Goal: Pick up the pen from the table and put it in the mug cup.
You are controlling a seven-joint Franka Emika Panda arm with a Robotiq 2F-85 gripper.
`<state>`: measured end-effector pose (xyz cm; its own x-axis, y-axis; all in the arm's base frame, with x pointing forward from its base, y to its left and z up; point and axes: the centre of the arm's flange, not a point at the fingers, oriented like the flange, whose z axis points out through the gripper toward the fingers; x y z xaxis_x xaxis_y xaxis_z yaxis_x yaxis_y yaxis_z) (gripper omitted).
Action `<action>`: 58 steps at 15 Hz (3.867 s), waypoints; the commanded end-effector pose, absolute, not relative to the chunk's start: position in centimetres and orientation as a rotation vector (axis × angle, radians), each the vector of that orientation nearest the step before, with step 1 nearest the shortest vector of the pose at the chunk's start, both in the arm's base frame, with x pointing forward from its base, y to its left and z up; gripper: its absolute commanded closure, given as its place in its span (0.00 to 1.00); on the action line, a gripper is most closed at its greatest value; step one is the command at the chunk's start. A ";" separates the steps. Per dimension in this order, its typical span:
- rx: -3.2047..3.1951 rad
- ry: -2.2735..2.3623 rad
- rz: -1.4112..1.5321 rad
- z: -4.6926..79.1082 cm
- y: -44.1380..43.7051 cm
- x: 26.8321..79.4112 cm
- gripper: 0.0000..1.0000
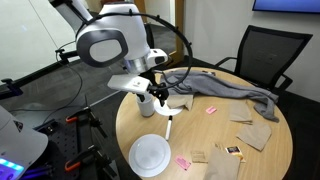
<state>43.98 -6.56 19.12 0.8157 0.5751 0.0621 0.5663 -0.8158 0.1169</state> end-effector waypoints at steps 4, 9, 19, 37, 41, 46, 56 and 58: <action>2.773 1.136 0.080 14.8 -7.2 46.8 0.00; 2.739 1.230 0.061 11.2 -7.0 48.7 0.00; 2.739 1.325 -0.013 3.9 -6.9 50.2 0.00; 2.783 1.332 -0.037 -1.1 -7.0 51.4 0.44; 2.786 1.335 -0.030 -1.4 -6.8 51.9 0.73; 2.792 1.322 -0.021 -1.2 -6.6 52.3 0.96; 2.865 1.120 0.096 6.6 -5.3 53.5 0.95; 2.873 1.075 0.124 8.4 -5.0 53.6 0.95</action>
